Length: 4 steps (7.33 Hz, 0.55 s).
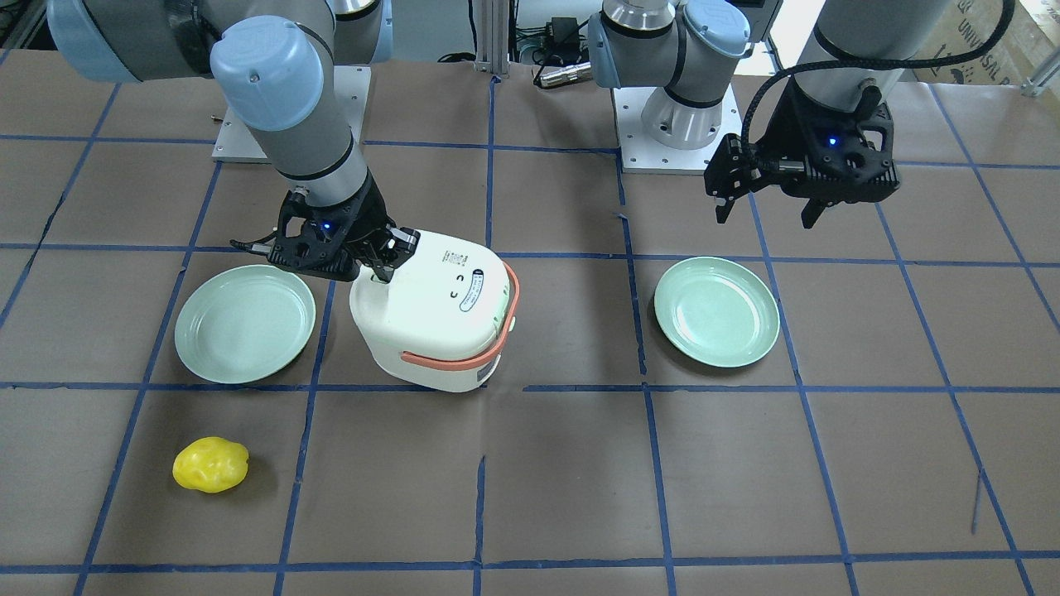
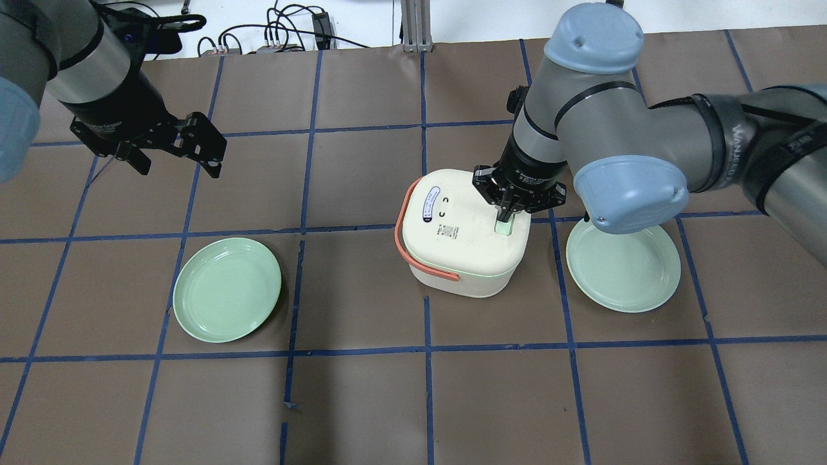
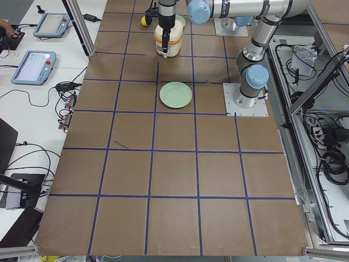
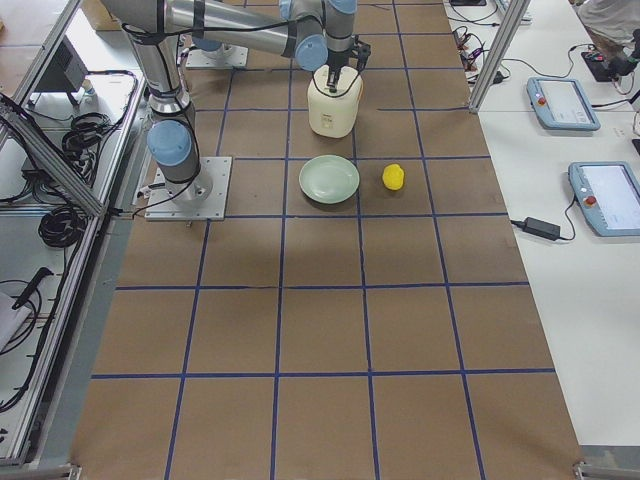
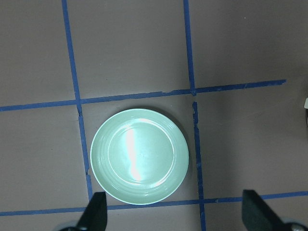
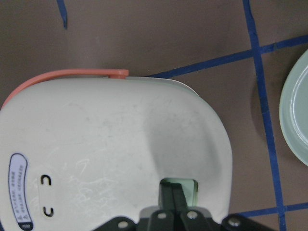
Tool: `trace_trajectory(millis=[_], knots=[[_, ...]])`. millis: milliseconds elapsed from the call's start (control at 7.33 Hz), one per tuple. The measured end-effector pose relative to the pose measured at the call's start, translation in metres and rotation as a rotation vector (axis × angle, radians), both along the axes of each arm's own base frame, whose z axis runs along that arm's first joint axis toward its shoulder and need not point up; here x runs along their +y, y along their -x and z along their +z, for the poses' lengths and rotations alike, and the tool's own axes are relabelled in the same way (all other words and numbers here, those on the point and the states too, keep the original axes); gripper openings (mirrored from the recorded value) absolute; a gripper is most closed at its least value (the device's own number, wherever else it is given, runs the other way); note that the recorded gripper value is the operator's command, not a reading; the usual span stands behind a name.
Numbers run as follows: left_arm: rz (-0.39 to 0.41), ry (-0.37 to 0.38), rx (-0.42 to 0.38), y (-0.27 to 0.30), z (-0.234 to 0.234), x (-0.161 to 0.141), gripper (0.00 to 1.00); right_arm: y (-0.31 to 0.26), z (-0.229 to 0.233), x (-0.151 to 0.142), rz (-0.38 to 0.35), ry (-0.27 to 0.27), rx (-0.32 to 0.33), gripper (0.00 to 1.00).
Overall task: Press rice cooker button
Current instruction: 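Press down on the green button with the closed right gripper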
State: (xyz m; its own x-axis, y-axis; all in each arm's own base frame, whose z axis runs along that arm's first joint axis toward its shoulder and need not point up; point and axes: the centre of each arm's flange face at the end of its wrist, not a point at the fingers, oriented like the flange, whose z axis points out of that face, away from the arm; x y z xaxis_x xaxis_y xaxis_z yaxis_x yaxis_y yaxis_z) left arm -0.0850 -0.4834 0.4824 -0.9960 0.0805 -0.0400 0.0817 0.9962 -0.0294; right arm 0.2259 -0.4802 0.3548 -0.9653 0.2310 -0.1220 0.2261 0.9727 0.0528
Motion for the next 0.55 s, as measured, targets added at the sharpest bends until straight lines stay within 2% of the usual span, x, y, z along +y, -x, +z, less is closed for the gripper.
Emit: trace_trajectory(millis=[545], knots=[[0.0,0.0,0.0,0.0,0.0,0.0,1.0,-0.0002,-0.0035,-0.0009,0.0,-0.004,0.001,0.13]])
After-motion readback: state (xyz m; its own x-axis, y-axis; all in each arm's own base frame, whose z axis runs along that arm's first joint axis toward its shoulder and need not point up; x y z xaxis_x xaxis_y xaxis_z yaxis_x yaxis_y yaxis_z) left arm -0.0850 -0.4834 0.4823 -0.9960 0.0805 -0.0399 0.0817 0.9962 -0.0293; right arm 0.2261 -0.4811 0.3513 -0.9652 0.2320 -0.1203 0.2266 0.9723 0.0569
